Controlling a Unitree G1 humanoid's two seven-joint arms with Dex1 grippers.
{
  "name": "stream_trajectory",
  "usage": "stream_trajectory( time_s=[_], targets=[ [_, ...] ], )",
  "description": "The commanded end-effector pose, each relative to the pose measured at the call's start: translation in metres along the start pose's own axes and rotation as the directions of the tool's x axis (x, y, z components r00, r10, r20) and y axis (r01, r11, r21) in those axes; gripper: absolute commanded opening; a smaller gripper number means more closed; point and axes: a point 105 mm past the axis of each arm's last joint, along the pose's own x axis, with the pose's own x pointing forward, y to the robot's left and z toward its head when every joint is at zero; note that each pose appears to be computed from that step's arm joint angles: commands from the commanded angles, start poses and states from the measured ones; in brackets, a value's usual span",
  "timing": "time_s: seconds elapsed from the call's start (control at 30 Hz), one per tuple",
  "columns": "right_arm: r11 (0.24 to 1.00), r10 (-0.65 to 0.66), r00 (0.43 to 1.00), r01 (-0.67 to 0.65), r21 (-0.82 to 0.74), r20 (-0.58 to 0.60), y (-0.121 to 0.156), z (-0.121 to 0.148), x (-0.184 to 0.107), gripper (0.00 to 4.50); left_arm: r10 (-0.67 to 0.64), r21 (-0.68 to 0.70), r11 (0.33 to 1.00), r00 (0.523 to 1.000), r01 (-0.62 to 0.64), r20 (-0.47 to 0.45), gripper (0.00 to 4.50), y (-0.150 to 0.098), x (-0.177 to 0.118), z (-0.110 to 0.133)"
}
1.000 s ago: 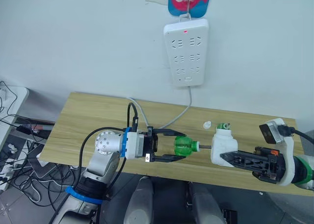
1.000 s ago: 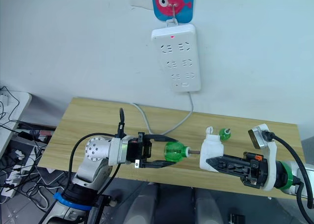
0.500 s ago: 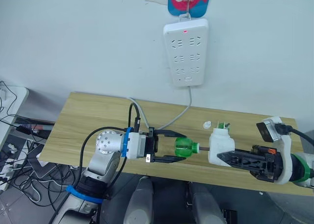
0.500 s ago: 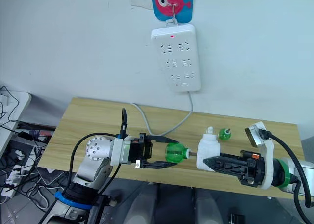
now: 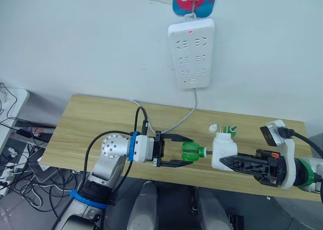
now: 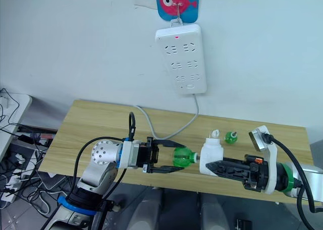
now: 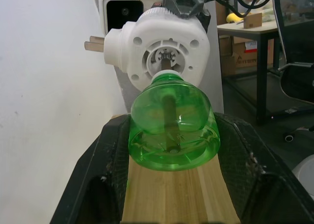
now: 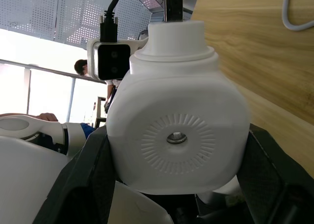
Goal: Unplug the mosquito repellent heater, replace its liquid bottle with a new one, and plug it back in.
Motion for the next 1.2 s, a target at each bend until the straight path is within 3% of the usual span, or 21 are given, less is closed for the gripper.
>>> stream_trajectory(
  time_s=[0.03,0.7,1.2],
  targets=[
    [1.000,0.012,1.000,-0.012,0.001,-0.018,0.005,0.000,0.000,2.95,-0.010,0.041,0.999,0.999,0.008,0.040,2.23,0.000,0.004,0.010],
    [1.000,0.015,0.999,-0.016,-0.024,-0.041,0.006,0.002,0.007,2.95,-0.115,0.038,0.993,0.993,0.114,0.020,2.23,-0.015,0.007,0.006],
    [1.000,0.003,0.999,-0.004,-0.028,-0.050,0.005,0.004,0.004,2.95,-0.118,0.045,0.992,0.993,0.117,0.018,2.23,-0.014,0.004,0.006]
  ],
)
